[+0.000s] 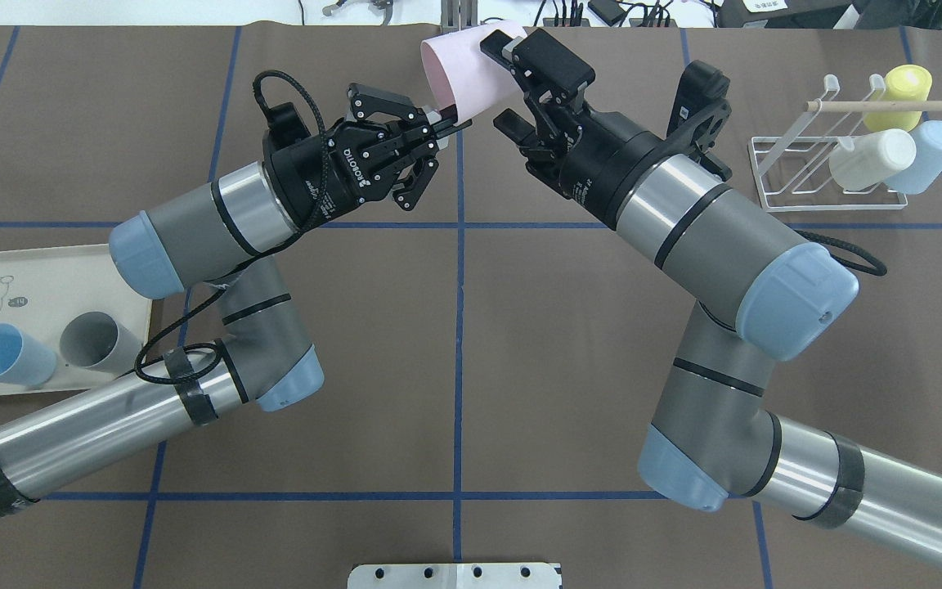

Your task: Transfer IKEA cup to right arm and place on rack

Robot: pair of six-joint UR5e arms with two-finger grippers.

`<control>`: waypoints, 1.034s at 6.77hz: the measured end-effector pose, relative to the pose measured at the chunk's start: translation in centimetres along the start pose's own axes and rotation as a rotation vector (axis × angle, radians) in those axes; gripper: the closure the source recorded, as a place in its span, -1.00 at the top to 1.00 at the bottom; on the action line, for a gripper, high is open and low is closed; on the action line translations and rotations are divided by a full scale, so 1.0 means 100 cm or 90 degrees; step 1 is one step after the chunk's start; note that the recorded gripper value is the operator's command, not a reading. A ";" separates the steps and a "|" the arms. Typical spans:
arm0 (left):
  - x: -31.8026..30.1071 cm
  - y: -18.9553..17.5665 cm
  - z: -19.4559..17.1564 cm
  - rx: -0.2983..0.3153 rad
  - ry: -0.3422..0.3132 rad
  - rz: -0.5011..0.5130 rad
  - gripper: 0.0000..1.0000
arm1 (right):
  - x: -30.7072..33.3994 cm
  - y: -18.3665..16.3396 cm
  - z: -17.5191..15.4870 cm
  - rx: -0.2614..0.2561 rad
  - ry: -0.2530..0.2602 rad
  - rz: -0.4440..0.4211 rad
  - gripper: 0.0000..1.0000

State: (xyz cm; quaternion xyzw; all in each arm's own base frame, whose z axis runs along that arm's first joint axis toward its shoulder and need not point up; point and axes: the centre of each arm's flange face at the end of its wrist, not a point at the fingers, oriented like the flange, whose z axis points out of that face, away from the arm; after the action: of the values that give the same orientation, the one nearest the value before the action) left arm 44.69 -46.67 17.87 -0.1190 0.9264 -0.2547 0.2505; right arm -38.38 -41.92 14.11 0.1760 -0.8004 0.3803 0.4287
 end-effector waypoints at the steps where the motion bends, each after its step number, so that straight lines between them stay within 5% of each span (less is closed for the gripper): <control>1: 0.000 0.002 0.001 -0.003 0.003 -0.001 -1.00 | 0.001 -0.001 0.001 0.002 0.002 -0.001 0.98; 7: -0.009 0.008 0.004 -0.004 -0.003 -0.006 -1.00 | 0.001 -0.019 0.008 0.023 0.002 -0.005 0.97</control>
State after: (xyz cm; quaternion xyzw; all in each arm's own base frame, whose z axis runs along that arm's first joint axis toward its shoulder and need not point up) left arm 45.59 -45.84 17.56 -0.1249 0.9260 -0.2526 0.2512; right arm -37.73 -43.70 14.79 0.1863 -0.7921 0.3929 0.4282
